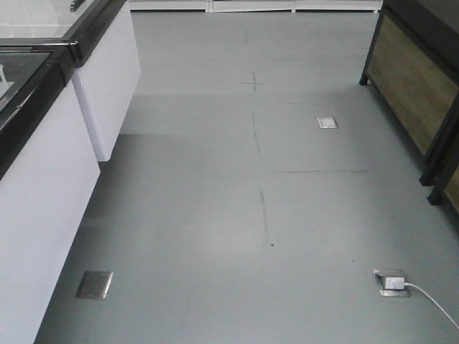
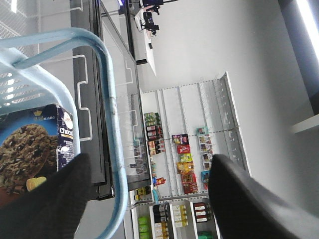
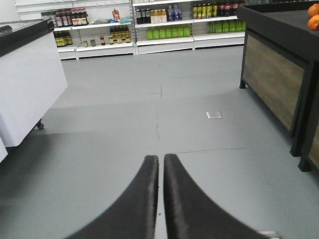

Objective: Left arm holds basket, right arm returns cookies
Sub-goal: 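Close the left gripper on the light-blue basket handle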

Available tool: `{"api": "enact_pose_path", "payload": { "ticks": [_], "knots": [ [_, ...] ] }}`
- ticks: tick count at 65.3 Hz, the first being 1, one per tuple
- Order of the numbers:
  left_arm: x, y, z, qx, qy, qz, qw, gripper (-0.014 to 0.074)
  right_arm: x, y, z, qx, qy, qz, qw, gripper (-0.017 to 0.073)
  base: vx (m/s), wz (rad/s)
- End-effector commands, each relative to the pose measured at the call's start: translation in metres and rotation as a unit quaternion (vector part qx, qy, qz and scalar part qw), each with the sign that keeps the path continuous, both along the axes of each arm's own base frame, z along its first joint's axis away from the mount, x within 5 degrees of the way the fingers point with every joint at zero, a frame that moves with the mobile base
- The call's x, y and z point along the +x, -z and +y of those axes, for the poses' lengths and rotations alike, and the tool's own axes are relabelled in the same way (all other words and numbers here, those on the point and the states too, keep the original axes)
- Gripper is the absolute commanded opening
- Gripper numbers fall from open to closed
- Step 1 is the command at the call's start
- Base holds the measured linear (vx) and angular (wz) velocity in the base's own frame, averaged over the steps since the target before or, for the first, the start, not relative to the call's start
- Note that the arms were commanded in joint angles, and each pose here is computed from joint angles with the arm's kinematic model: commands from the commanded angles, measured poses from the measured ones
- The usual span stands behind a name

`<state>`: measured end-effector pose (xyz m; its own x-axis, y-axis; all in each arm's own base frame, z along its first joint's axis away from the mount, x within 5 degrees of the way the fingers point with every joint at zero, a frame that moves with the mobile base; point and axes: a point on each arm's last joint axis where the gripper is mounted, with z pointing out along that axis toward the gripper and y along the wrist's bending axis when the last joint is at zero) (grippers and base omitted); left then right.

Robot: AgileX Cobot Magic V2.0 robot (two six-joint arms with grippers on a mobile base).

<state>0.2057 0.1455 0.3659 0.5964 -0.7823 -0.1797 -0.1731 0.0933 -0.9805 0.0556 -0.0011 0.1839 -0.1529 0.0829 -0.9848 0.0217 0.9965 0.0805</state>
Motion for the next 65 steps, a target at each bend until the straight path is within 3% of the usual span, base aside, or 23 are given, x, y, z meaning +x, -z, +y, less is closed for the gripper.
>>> {"api": "enact_pose_path", "payload": {
  "ticks": [1, 38, 57, 65],
  "knots": [
    [0.000, -0.018, 0.000, 0.031, -0.022, -0.044, 0.998, 0.0481, 0.001, -0.001, 0.000, -0.005, 0.001, -0.032, 0.999, -0.0006, 0.00, 0.00],
    [0.028, 0.007, 0.011, -0.021, -0.035, -0.063, 0.997, 0.0481, 0.001, -0.001, 0.000, -0.005, 0.001, -0.032, 0.999, -0.0006, 0.00, 0.00],
    [0.053, -0.014, 0.013, 0.025, -0.014, -0.071, 0.997, 0.0481, 0.001, -0.001, 0.000, -0.005, 0.001, -0.032, 0.999, -0.0006, 0.00, 0.00],
    [0.056, -0.014, 0.015, 0.024, -0.014, -0.070, 0.997, 0.0481, 0.001, -0.001, 0.000, -0.005, 0.001, -0.032, 0.999, -0.0006, 0.00, 0.00]
  ]
}}
